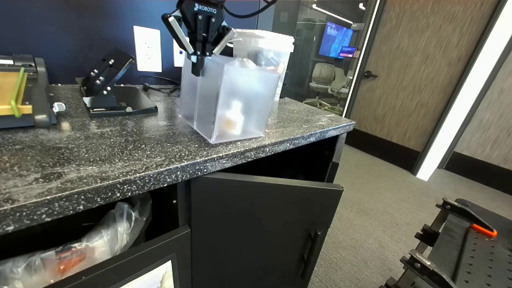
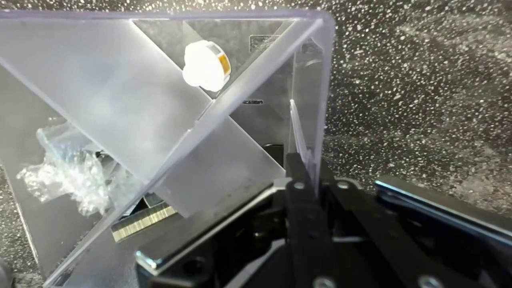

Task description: Move the storage box to the left

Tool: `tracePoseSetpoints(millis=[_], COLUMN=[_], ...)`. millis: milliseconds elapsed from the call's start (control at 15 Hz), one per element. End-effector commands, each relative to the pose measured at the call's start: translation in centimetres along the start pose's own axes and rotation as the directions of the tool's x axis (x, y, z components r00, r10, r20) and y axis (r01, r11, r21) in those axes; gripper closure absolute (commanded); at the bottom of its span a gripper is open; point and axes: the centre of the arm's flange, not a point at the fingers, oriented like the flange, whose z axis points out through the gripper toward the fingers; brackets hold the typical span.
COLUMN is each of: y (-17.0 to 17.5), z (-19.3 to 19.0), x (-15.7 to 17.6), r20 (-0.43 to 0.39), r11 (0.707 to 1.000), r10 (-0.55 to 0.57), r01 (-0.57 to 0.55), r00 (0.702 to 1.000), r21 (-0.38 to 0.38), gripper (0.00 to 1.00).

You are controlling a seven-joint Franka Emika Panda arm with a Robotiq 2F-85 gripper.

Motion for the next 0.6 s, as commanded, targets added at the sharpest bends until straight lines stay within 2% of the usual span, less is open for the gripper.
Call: tracePoseSetpoints(millis=[0,67,400,533], y=[-1.0,-0.9,-0.5,0.5], z=[-1.6,-1.5,-4.2,-6.9], x=[6.3,6.2,4.5,1.8], r20=[-0.041,-0.041,-0.081,-0.120], r11=[0.999,0.998,0.998,0.999], r10=[0.024,0.023,0.007,0.008], r01=[-0.026,-0.026,-0.012,-0.013], r00=[0.999,0.999,0.997,0.993], r21=[-0.046,-0.054,-0.055,-0.038], gripper=[0.68,0.67,0.33,0.18])
